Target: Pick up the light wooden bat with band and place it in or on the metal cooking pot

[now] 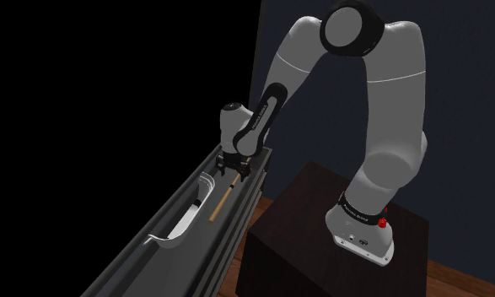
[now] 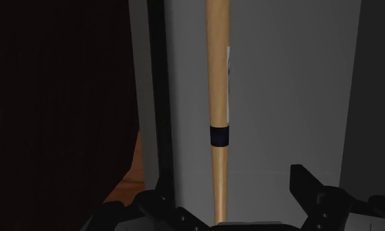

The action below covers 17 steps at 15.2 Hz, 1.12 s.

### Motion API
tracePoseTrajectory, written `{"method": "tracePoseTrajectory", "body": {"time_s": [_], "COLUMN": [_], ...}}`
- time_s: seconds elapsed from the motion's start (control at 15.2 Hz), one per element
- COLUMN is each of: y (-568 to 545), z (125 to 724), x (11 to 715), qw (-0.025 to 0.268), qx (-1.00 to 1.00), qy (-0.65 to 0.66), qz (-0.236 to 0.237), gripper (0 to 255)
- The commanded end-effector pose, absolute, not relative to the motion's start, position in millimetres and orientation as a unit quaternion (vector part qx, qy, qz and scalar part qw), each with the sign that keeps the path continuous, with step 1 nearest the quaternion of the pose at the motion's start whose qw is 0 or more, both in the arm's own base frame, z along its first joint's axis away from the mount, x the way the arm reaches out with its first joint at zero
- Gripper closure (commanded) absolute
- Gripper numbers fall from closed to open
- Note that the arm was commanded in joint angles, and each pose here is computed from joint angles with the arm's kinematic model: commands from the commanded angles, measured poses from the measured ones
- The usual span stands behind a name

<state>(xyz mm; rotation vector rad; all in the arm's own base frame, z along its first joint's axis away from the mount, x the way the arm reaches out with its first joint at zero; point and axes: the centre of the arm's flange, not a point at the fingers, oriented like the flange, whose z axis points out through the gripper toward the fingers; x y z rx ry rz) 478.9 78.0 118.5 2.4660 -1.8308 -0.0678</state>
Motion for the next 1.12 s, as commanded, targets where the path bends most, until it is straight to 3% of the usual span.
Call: {"method": "tracePoseTrajectory", "body": {"time_s": [0.0, 0.73, 0.79, 0.86, 0.99, 1.06], "y": [83, 71, 78, 78, 106, 107], "z": [69, 137, 123, 123, 124, 124], "x": [482, 480, 470, 470, 491, 492], "qw": [0.041, 0.040, 0.047, 0.047, 0.077, 0.078], "qx": [0.800, 0.801, 0.810, 0.810, 0.799, 0.798], "qy": [-0.597, -0.596, -0.581, -0.581, -0.593, -0.593], "qz": [-0.050, -0.051, -0.058, -0.058, -0.066, -0.067], "gripper": [255, 255, 255, 0, 0, 0]}}
